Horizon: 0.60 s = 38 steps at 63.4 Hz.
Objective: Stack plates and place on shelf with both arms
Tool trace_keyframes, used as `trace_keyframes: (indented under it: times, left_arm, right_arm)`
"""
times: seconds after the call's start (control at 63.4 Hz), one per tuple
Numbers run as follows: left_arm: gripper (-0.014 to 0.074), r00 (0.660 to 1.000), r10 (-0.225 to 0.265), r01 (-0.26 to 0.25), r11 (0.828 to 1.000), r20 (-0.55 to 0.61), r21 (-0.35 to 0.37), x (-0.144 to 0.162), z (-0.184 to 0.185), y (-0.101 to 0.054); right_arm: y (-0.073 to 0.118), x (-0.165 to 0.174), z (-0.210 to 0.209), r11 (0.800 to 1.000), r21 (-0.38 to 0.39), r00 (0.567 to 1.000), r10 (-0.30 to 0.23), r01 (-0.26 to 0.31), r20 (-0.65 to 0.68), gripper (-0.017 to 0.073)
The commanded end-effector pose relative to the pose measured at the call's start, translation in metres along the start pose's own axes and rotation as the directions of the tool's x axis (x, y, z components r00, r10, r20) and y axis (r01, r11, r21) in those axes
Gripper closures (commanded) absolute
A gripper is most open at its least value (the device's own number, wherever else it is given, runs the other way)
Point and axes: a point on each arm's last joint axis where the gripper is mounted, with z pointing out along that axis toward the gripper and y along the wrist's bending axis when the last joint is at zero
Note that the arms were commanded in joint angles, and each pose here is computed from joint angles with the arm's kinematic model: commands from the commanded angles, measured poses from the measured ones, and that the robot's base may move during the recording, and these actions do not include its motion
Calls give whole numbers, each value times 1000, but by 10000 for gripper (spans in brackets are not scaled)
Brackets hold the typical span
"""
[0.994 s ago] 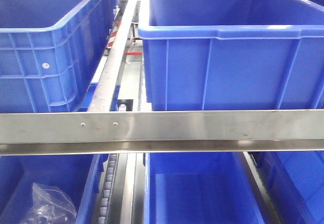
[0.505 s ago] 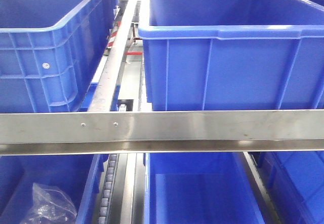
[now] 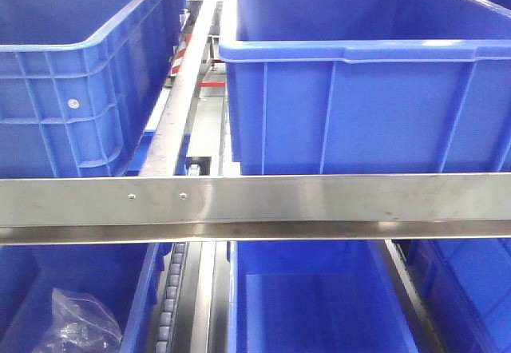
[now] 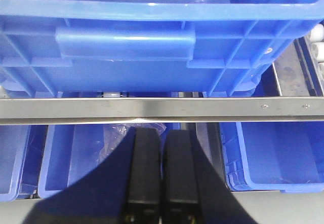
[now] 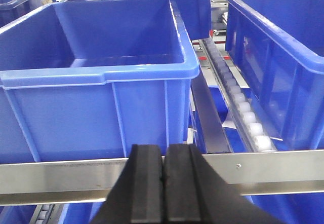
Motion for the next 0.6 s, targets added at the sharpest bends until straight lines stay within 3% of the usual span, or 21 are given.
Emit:
trace_keyframes:
  times: [0.0, 0.584]
  left_arm:
    - [508, 995, -7, 6, 1000, 104, 10, -15, -4, -1]
    - [508, 995, -7, 6, 1000, 104, 10, -15, -4, -1]
  right_arm:
    - [2, -10, -2, 1000, -24, 993, 0, 3, 116, 538]
    - [2, -10, -2, 1000, -23, 994, 0, 3, 113, 538]
